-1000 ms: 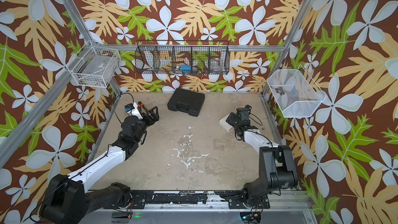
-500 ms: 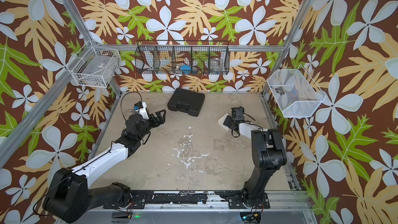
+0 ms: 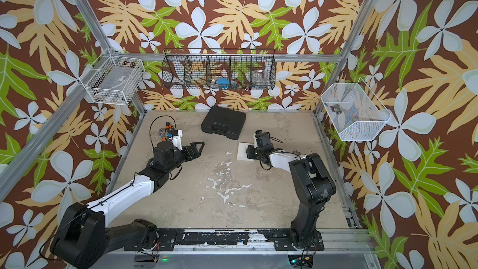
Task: Place the earrings into the drawer-style jewelry box
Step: Move the jewelry box to the center of the board.
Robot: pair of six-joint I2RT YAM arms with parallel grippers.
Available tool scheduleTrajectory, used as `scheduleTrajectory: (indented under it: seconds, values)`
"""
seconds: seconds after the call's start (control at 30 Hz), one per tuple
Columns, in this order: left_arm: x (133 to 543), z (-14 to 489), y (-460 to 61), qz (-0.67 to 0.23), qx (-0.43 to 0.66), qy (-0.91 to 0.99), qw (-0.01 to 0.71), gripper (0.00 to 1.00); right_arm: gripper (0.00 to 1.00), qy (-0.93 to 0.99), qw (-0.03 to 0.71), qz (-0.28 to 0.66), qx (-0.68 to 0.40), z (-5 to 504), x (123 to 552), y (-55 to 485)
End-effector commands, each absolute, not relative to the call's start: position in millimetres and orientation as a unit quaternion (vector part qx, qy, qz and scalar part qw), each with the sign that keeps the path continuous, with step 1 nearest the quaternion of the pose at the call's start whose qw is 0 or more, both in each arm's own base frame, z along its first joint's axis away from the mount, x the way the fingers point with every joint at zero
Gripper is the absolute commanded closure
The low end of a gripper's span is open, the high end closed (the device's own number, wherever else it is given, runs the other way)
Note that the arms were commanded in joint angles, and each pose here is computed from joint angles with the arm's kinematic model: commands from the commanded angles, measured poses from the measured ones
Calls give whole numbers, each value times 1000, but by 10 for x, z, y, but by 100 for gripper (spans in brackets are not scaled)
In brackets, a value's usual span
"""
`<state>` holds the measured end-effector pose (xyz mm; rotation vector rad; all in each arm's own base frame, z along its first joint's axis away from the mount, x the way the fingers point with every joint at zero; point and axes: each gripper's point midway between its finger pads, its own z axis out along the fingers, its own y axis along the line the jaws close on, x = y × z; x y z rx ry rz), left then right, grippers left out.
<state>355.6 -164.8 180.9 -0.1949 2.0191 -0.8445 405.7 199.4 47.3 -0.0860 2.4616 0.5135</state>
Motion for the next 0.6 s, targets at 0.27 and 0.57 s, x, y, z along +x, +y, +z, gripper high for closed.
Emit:
scheduleTrajectory:
  seconds: [0.27,0.57]
  values:
    - [3367,1359,-1674,-354,-98,844,391,8,47,912,262,312,-49,744,3545,2956]
    - [3374,1160,-1923,-381,-75,855,344,22,48,889,289,354,15,926,3567,2421]
